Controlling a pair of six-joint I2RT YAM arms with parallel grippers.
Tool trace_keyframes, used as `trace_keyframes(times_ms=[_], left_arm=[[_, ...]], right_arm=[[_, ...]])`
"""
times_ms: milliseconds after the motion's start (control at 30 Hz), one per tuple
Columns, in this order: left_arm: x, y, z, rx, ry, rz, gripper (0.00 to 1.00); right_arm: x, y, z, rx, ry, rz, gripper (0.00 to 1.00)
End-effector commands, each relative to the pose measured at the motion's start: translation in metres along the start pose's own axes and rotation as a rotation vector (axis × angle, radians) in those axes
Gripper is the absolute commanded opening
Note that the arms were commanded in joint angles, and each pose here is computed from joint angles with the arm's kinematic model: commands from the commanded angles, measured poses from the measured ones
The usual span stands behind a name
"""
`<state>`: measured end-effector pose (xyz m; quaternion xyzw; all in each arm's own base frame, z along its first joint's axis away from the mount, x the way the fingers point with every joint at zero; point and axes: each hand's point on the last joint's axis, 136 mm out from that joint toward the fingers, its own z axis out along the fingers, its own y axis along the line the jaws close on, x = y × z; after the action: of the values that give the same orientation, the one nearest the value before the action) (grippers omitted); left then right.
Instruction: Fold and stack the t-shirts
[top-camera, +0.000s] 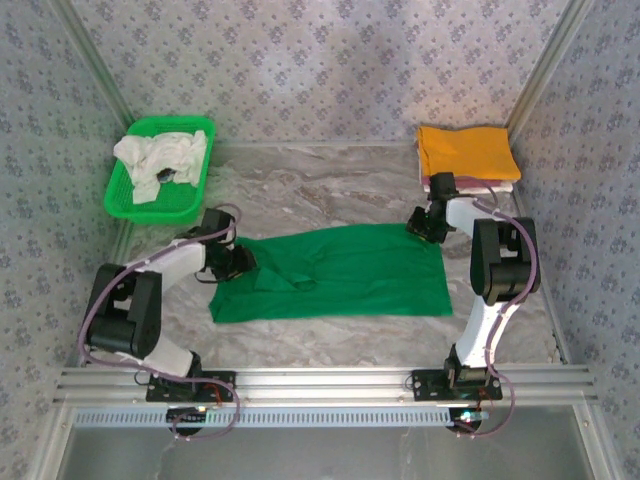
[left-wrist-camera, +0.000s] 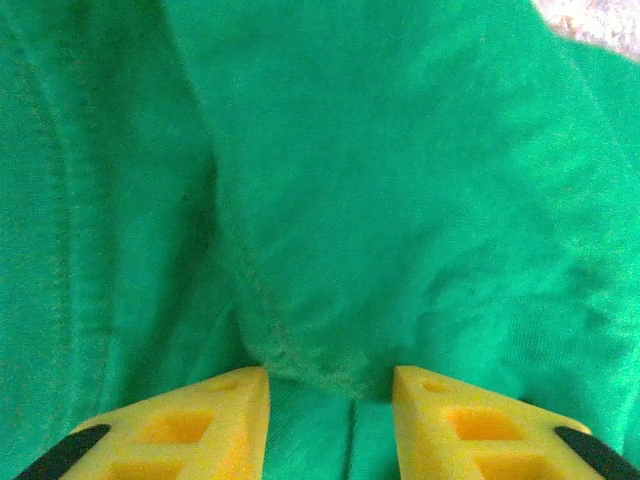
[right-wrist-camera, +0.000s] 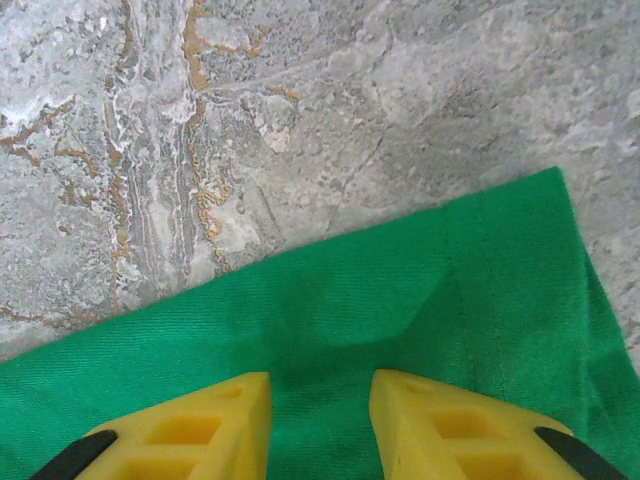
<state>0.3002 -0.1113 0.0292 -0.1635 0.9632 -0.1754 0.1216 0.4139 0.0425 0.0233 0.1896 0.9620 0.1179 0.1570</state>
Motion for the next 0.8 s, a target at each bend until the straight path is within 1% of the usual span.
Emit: trace_keyframes(times_ms=[0, 67, 100, 233, 267, 300, 333, 367, 433, 467, 600, 767], left_arm=[[-0.017, -0.015, 0.002, 0.049, -0.048, 0.008, 0.27], [-0.02, -0.017, -0.001, 0.051, -0.057, 0.019, 0.11], [-0.022, -0.017, -0.003, 0.045, -0.063, 0.023, 0.08], [-0.027, -0.015, -0.017, 0.013, -0.096, 0.039, 0.06], [-0.029, -0.015, -0.022, 0.007, -0.109, 0.045, 0.1], [-0.031, -0.014, -0.026, -0.002, -0.123, 0.05, 0.13], [-0.033, -0.012, -0.03, -0.011, -0.136, 0.05, 0.13], [-0.035, -0.008, -0.032, -0.02, -0.147, 0.043, 0.17], [-0.038, -0.002, -0.034, -0.025, -0.149, 0.025, 0.33], [-0.04, 0.0, -0.035, -0.031, -0.154, 0.021, 0.38], [-0.044, 0.003, -0.027, -0.042, -0.137, 0.027, 0.38], [-0.047, -0.002, -0.014, -0.016, -0.116, 0.037, 0.38]], right_arm=[[0.026, -0.026, 0.017, 0.083, 0.092, 0.028, 0.36], [0.027, -0.027, 0.017, 0.085, 0.094, 0.028, 0.36], [0.027, -0.027, 0.017, 0.084, 0.094, 0.027, 0.36], [0.028, -0.027, 0.017, 0.084, 0.093, 0.024, 0.36], [0.028, -0.027, 0.017, 0.084, 0.094, 0.024, 0.36], [0.028, -0.027, 0.016, 0.084, 0.092, 0.026, 0.36], [0.028, -0.027, 0.017, 0.084, 0.094, 0.025, 0.36], [0.028, -0.027, 0.017, 0.084, 0.095, 0.025, 0.36], [0.028, -0.027, 0.017, 0.083, 0.095, 0.024, 0.36], [0.028, -0.027, 0.017, 0.084, 0.095, 0.025, 0.36], [0.028, -0.027, 0.017, 0.083, 0.095, 0.025, 0.36], [0.027, -0.027, 0.017, 0.082, 0.093, 0.026, 0.36]])
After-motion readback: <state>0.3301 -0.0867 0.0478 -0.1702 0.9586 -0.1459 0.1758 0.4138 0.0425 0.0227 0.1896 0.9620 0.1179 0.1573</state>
